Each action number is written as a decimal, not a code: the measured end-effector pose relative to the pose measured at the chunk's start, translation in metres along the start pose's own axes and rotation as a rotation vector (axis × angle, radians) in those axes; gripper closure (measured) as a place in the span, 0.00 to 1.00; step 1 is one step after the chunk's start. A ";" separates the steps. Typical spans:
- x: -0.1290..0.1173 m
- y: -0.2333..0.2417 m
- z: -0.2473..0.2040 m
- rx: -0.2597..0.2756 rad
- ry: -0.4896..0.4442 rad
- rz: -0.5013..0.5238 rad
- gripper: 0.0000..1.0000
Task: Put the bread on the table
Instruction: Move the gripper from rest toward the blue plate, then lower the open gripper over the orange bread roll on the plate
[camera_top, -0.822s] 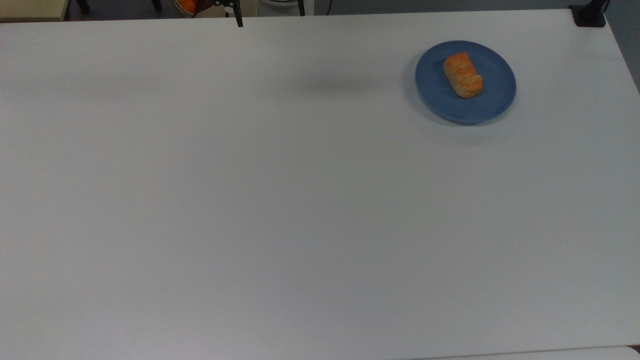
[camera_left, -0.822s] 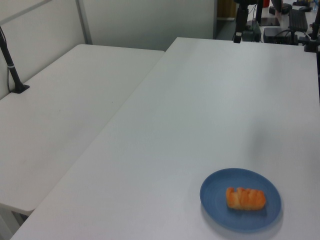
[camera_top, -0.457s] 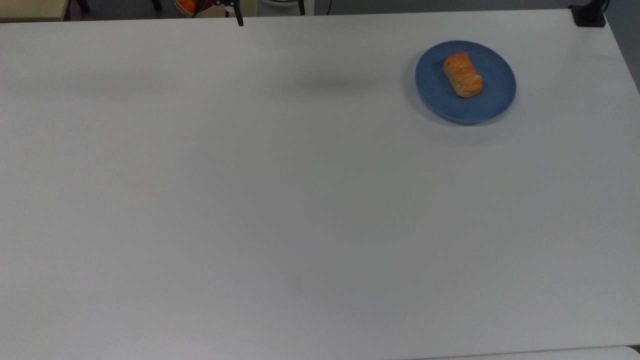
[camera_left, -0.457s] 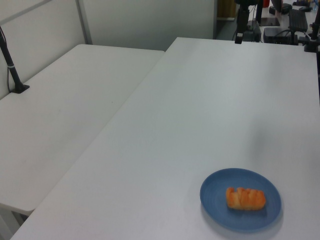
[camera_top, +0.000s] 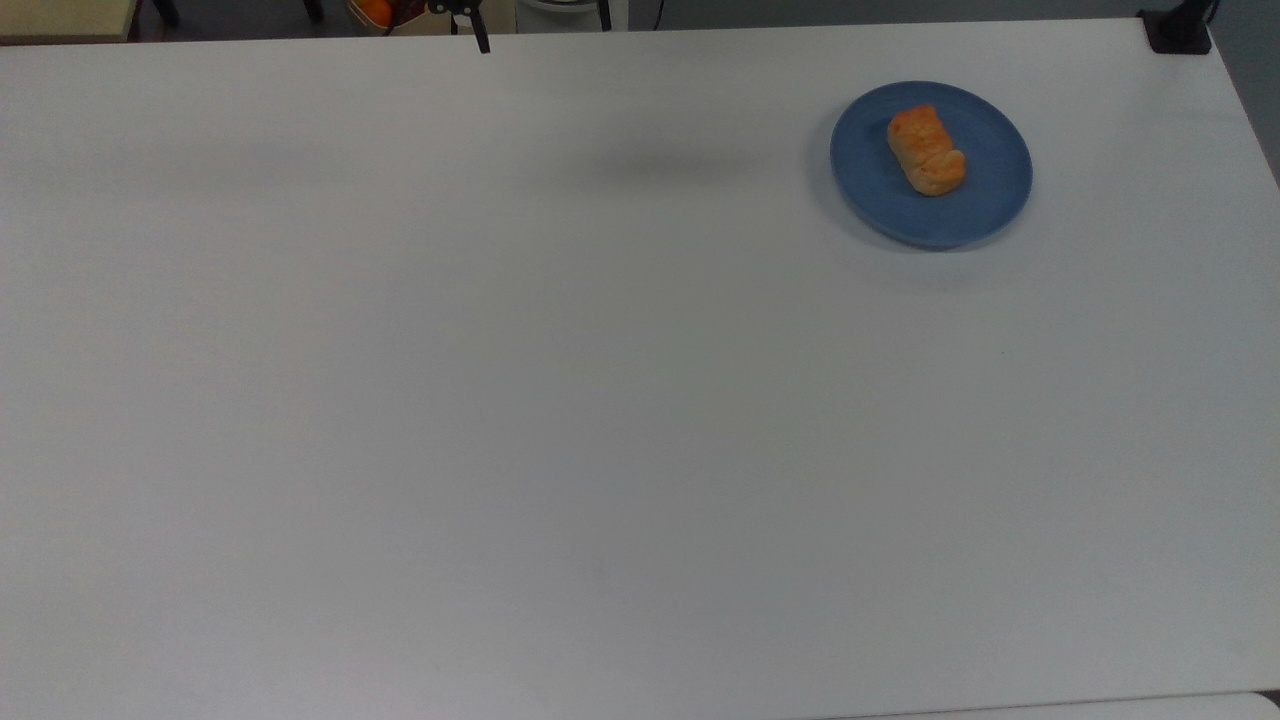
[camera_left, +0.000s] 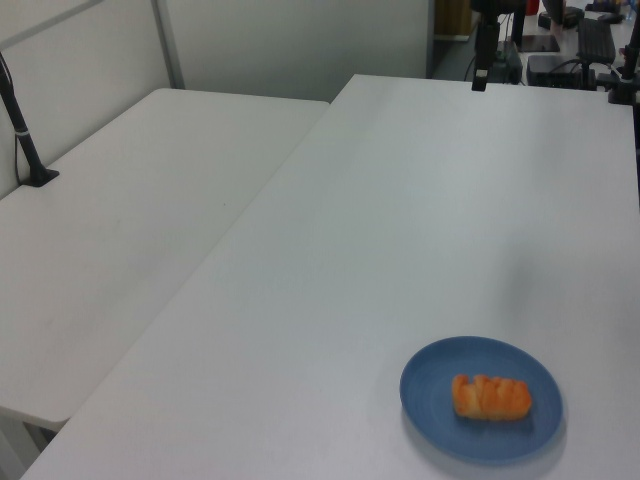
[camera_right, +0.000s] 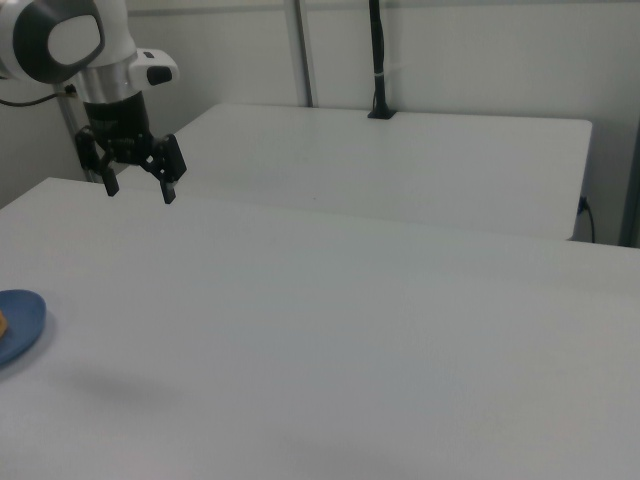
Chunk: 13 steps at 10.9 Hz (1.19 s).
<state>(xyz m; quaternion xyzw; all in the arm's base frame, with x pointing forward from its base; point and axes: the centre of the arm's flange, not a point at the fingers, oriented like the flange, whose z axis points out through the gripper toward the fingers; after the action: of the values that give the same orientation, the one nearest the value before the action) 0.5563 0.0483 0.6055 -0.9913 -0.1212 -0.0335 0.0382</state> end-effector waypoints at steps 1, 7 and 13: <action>-0.002 -0.001 0.005 0.004 -0.023 -0.002 0.00; -0.013 -0.111 0.055 0.009 -0.190 -0.021 0.00; -0.049 -0.258 0.090 0.054 -0.284 -0.128 0.00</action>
<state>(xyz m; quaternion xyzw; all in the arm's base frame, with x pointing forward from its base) 0.4511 0.2939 0.5300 -0.9750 -0.1891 0.1079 0.0454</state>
